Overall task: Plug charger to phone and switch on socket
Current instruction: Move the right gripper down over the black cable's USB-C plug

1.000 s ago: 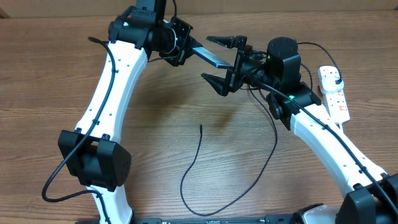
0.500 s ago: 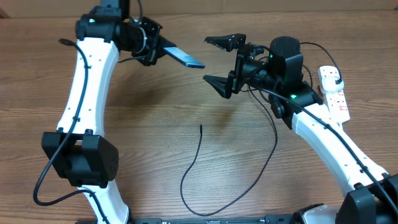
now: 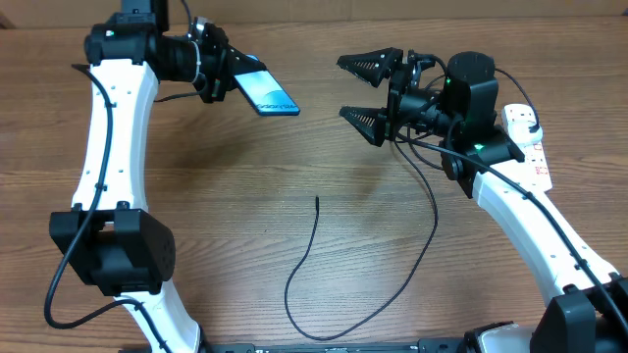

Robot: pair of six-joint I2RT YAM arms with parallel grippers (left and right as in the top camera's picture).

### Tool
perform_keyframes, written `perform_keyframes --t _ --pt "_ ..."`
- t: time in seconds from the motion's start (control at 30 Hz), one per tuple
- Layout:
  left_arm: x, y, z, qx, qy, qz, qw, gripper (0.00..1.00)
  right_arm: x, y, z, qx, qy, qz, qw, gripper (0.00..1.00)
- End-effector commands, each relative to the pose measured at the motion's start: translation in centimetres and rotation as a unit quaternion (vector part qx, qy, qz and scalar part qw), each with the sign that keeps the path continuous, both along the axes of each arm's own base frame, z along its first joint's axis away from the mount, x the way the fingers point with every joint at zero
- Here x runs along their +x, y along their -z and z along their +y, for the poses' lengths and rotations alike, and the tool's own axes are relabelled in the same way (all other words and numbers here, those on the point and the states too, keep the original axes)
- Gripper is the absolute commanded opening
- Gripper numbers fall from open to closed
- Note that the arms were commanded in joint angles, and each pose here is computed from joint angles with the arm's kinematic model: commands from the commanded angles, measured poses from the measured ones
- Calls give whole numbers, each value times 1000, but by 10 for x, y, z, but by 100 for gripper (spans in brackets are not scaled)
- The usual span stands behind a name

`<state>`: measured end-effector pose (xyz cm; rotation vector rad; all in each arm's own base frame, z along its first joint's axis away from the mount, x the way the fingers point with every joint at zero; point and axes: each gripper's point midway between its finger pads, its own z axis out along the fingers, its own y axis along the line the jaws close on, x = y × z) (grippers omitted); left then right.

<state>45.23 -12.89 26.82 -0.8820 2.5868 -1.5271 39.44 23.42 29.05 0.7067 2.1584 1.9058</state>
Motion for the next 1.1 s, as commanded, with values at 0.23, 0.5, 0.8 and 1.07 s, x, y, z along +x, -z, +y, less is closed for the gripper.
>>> perform_keyframes --t 0.23,0.5,0.8,1.07 --pt "-11 -27 23 -33 34 -69 997 4 1 -13 -4 -28 -9 -79 996 99" --pt "-9 -27 31 -27 34 -85 995 4 5 2 -28 -87 6 -36 996 99" --pt "-5 -33 57 -40 15 -101 994 4 -1 -13 -58 -252 46 -36 966 99" --pt "-5 -34 63 -39 12 -109 993 4 -33 44 -73 -440 49 29 896 99"
